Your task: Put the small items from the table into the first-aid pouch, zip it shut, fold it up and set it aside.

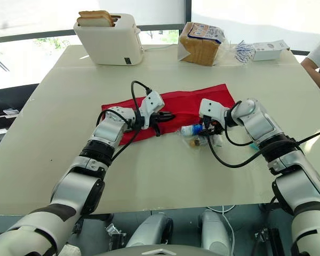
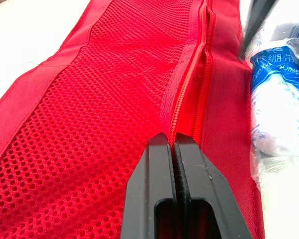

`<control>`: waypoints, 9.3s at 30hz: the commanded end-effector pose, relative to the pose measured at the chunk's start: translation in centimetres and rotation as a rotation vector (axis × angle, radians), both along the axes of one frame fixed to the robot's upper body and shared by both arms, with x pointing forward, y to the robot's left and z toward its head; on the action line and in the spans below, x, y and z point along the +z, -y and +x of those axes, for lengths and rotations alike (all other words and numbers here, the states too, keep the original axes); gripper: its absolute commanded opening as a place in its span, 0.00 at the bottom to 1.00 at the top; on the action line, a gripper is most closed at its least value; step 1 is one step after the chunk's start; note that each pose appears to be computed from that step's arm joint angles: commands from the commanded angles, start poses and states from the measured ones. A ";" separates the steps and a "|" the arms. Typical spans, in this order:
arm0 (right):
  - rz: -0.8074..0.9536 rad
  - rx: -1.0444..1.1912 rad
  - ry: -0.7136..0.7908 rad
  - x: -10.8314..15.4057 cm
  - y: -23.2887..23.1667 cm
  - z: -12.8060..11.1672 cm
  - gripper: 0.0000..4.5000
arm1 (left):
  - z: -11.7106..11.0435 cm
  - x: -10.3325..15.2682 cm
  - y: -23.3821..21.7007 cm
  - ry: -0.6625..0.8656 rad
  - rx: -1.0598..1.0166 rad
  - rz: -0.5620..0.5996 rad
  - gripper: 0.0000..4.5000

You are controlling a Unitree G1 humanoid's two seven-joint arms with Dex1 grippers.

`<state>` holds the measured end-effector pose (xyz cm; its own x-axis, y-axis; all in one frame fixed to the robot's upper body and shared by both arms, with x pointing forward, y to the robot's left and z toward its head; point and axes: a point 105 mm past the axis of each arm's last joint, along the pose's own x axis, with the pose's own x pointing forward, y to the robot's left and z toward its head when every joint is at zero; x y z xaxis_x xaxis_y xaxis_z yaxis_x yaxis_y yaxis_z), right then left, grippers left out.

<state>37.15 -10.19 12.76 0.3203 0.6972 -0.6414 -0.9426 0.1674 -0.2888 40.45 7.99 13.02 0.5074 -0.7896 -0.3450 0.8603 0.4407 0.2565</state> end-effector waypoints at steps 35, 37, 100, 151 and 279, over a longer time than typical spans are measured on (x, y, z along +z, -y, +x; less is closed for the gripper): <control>0.270 -0.439 -0.225 0.5 1.9 -5.2 0.42 | -0.4 0.6 0.5 0.017 -0.028 -0.018 0.00; 0.251 -0.426 -0.231 0.2 1.8 -5.2 0.42 | -0.4 0.7 0.4 0.019 -0.025 -0.019 0.00; 0.422 -0.498 -0.371 -0.4 0.8 -5.3 0.50 | -0.7 1.1 1.2 -0.024 -0.030 -0.068 0.00; 0.625 -0.697 -0.405 0.8 -5.1 -0.3 0.01 | -1.3 2.5 2.3 -0.088 -0.038 -0.204 0.00; 0.348 -0.614 0.268 8.2 15.4 -19.2 0.98 | -0.3 0.6 -3.0 0.127 -0.108 0.074 0.00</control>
